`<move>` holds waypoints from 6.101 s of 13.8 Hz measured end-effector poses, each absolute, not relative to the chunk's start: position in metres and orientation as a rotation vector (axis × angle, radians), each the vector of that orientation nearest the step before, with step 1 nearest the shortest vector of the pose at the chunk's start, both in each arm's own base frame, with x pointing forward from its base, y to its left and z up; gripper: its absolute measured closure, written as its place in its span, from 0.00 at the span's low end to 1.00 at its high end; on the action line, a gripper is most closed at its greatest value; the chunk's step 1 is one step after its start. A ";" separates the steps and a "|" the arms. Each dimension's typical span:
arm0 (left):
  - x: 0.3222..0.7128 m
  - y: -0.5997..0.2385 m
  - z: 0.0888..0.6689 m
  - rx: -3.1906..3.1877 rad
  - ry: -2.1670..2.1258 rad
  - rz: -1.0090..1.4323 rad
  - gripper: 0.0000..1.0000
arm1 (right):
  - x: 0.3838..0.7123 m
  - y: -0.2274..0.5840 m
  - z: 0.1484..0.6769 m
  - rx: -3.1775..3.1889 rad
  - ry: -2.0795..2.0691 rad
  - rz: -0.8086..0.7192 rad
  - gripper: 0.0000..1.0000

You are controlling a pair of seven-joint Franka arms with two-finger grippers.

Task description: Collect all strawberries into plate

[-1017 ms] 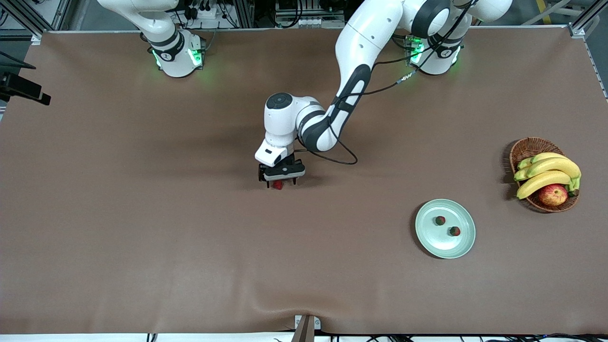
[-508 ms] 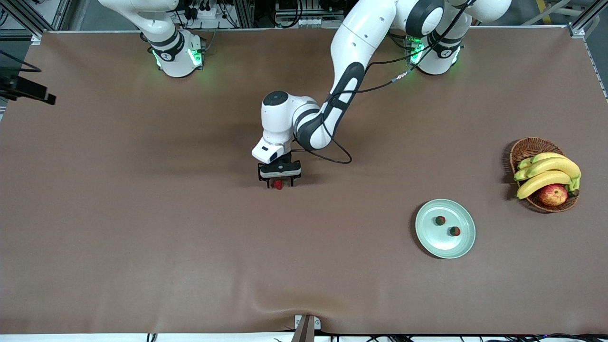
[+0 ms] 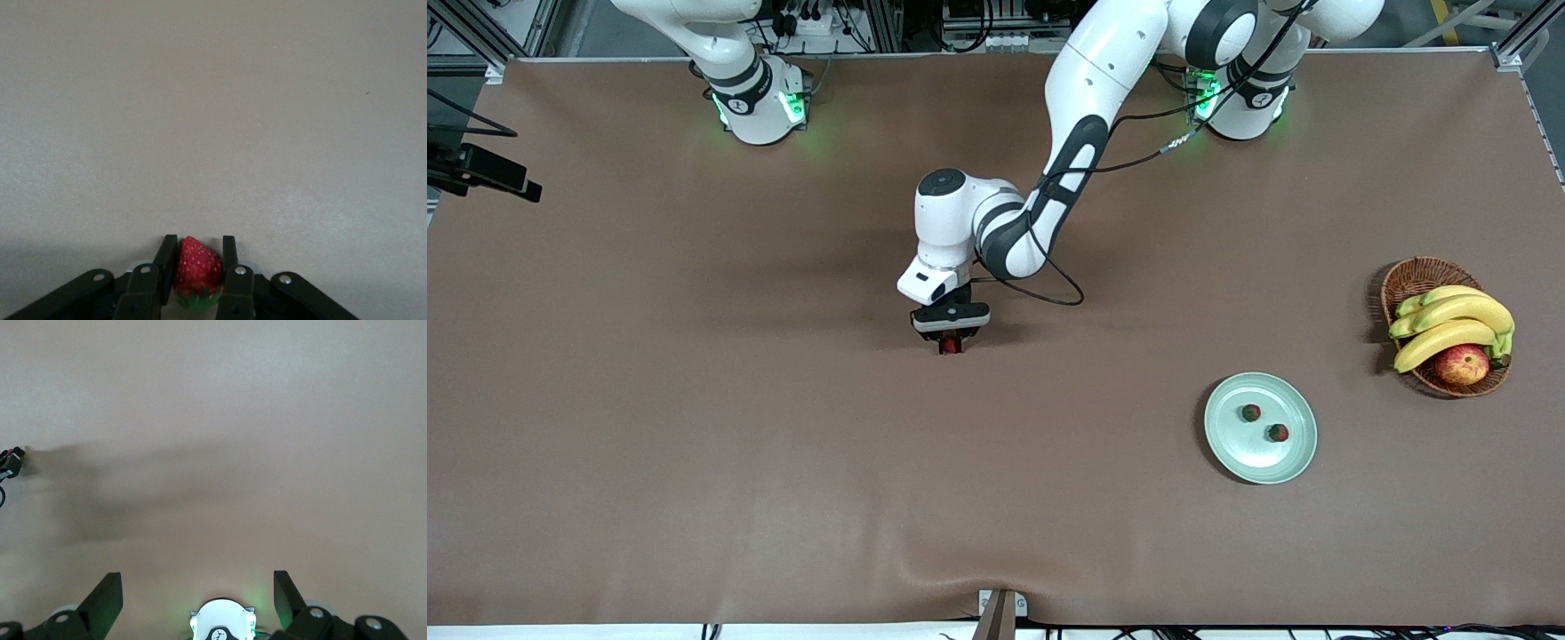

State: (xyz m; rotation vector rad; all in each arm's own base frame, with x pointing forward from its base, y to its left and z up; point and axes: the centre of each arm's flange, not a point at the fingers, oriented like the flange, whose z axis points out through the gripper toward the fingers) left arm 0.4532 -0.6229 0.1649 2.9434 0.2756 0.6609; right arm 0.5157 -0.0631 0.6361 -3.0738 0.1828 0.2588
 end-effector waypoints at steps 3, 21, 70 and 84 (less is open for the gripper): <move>0.494 -0.593 0.194 2.996 0.527 0.639 0.68 | 0.514 -0.064 0.640 -3.097 0.183 0.247 0.00; 0.717 -0.151 0.210 2.823 1.823 0.348 0.68 | 0.513 -0.049 0.657 -3.124 0.142 0.191 0.00; 0.526 -0.056 0.656 3.162 -0.268 -0.133 0.00 | 0.509 -0.054 0.662 -3.113 0.243 0.211 0.00; 0.532 -0.057 0.657 3.142 -0.258 -0.058 0.00 | 0.509 -0.054 0.662 -3.114 0.242 0.214 0.00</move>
